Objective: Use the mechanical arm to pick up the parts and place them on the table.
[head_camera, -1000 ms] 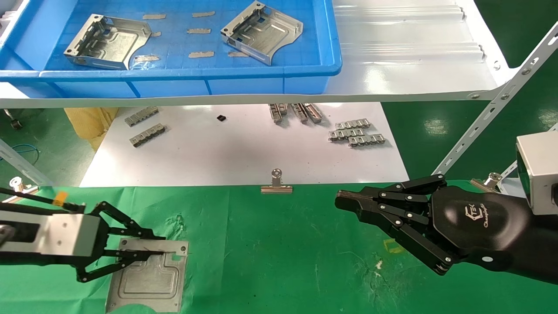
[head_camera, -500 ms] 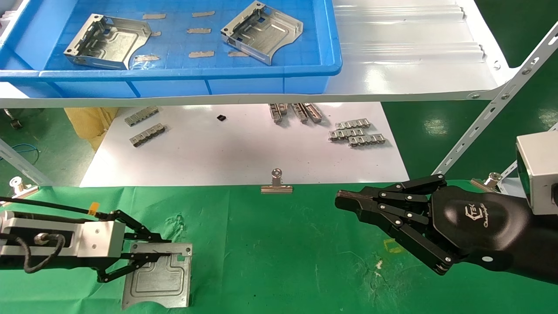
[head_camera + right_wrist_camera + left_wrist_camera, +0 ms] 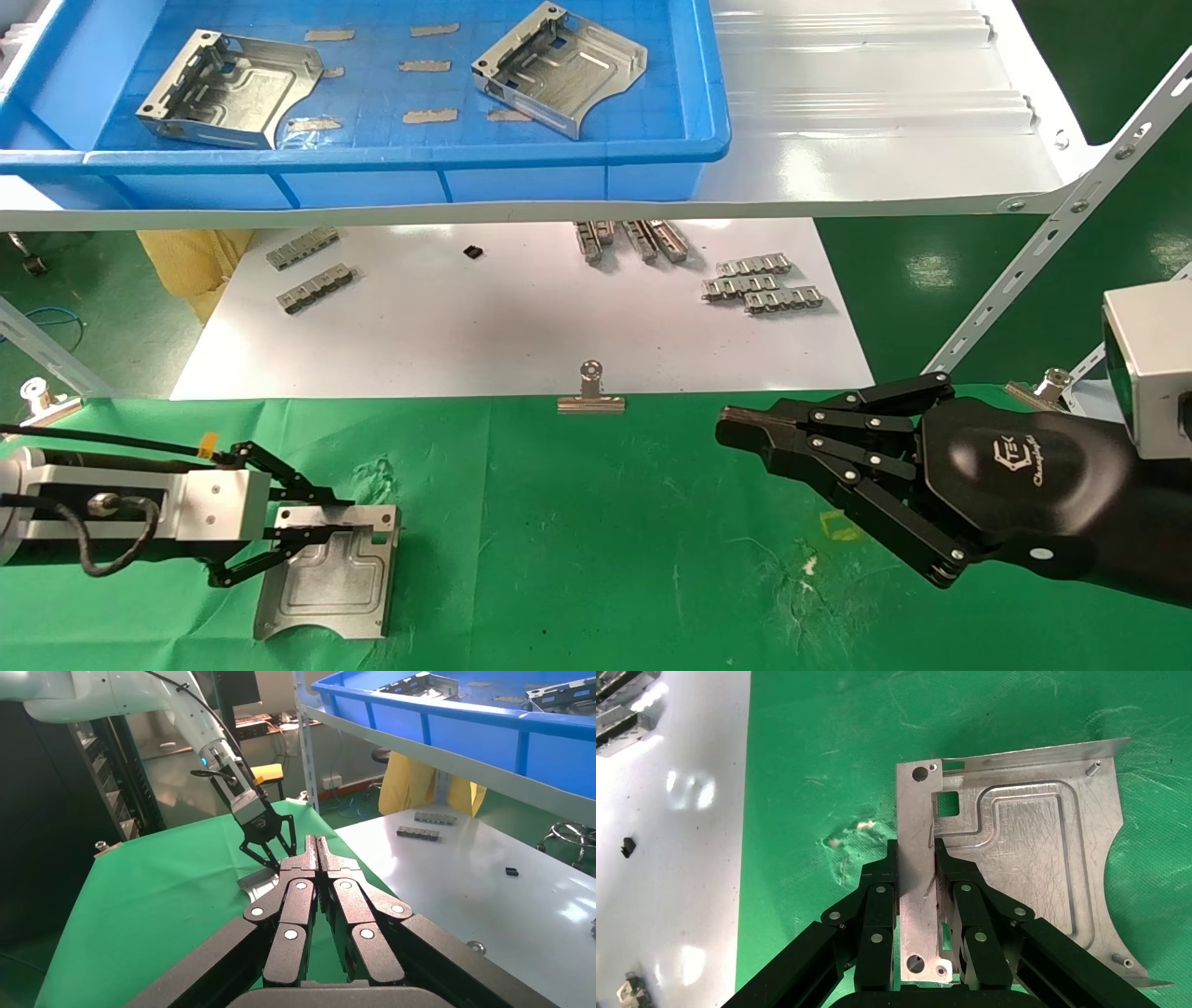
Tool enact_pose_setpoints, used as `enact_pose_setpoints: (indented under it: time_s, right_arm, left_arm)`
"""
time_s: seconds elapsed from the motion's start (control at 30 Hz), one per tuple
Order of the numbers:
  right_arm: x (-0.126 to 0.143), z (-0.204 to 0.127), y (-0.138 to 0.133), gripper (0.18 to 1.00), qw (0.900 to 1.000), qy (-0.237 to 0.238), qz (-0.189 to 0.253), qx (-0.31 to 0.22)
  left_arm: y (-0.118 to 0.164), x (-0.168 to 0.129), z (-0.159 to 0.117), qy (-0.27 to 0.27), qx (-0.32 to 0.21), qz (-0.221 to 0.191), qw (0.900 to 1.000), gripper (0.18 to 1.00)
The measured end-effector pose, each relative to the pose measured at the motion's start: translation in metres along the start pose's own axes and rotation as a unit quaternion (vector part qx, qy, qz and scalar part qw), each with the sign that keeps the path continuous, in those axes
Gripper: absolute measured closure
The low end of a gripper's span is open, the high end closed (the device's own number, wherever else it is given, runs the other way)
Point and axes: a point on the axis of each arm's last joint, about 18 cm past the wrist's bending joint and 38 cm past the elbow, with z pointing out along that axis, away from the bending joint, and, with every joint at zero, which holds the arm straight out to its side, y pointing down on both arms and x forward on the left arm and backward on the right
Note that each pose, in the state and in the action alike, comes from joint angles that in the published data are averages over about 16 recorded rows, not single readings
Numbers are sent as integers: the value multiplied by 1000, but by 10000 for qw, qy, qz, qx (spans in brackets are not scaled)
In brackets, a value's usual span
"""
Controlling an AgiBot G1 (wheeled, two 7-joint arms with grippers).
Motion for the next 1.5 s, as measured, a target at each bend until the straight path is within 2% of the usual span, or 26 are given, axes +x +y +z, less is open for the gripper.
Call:
enact_pose_setpoints:
  time_s: [0.4,0.63,0.8,1.0,1.5]
  right_arm:
    - [0,0,0,988,10000,0,0,0]
    - [0,0,0,988,10000,0,0,0]
    - [0,0,0,988,10000,0,0,0]
    - [0,0,0,988,10000,0,0,0]
    - [0,0,0,973,10000,0,0,0]
  left_arm:
    - [1,-4,3,-58,-3,29,10000,912]
    - [-2,-9,-2,-150,64,23,9999,882]
    - [-13,-10,-11,-207,337,-117,9991,838]
    - [-33,-10,-24,-228,812,-347,9958,751]
    - [-69,-2,-35,-135,1728,-849,9812,414]
